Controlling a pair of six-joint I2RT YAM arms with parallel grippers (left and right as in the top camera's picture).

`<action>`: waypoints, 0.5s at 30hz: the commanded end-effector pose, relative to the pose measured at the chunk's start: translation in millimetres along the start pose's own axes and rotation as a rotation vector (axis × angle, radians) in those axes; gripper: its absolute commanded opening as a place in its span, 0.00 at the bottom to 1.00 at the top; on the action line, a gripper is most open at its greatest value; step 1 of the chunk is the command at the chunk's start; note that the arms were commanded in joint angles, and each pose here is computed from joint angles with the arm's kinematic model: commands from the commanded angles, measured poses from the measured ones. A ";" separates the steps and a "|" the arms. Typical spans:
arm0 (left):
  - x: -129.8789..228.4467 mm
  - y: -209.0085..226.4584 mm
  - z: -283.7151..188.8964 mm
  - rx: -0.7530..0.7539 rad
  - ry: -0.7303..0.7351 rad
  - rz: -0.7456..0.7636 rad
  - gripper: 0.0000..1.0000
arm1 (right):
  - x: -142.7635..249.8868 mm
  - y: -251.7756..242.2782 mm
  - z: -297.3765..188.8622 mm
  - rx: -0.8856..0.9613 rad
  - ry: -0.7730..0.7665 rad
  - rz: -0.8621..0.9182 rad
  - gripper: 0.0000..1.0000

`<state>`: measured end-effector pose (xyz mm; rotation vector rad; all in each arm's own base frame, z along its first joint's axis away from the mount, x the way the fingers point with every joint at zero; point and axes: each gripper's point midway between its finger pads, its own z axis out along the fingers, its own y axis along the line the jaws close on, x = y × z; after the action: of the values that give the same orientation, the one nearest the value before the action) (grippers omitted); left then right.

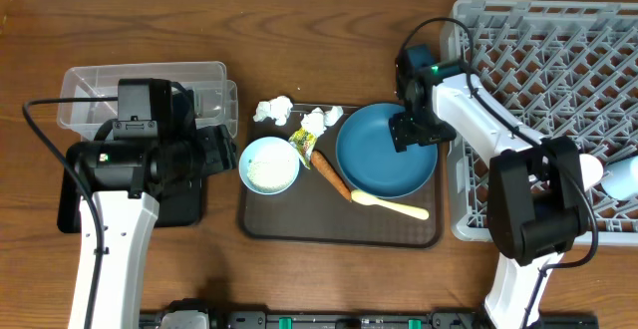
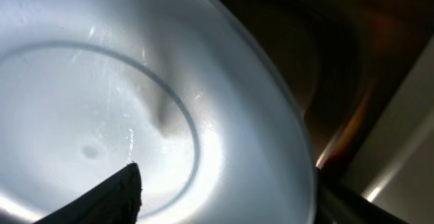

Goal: Sort waste into correct bins and load items into the dishwasher rack
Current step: 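Move the right gripper to the teal plate rim and grasp it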

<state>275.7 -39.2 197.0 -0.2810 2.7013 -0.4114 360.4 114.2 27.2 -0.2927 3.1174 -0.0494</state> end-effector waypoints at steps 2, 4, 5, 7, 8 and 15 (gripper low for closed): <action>-0.8 3.6 -0.2 -0.016 0.002 0.000 0.67 | 0.5 5.2 -4.7 -0.041 0.005 0.019 0.62; -0.5 3.7 -0.2 -0.016 0.003 0.000 0.67 | 0.7 4.3 -4.6 -0.041 0.006 0.022 0.53; -0.5 3.7 -0.2 -0.016 0.003 0.000 0.67 | 0.5 3.6 -4.7 -0.041 0.006 0.024 0.49; -0.5 3.7 -0.2 -0.016 0.003 0.000 0.67 | 0.4 0.8 -4.5 -0.041 0.006 0.031 0.35; -0.5 3.7 -0.2 -0.016 0.003 0.000 0.67 | -0.1 -1.3 -4.5 -0.041 0.006 0.037 0.29; -0.6 3.7 -0.2 -0.016 0.002 0.000 0.67 | -1.9 -19.4 -3.9 -0.040 0.006 0.085 0.20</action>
<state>274.7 -39.2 196.6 -0.2823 2.7057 -0.4113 359.9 103.5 27.1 -0.2044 3.1474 0.0028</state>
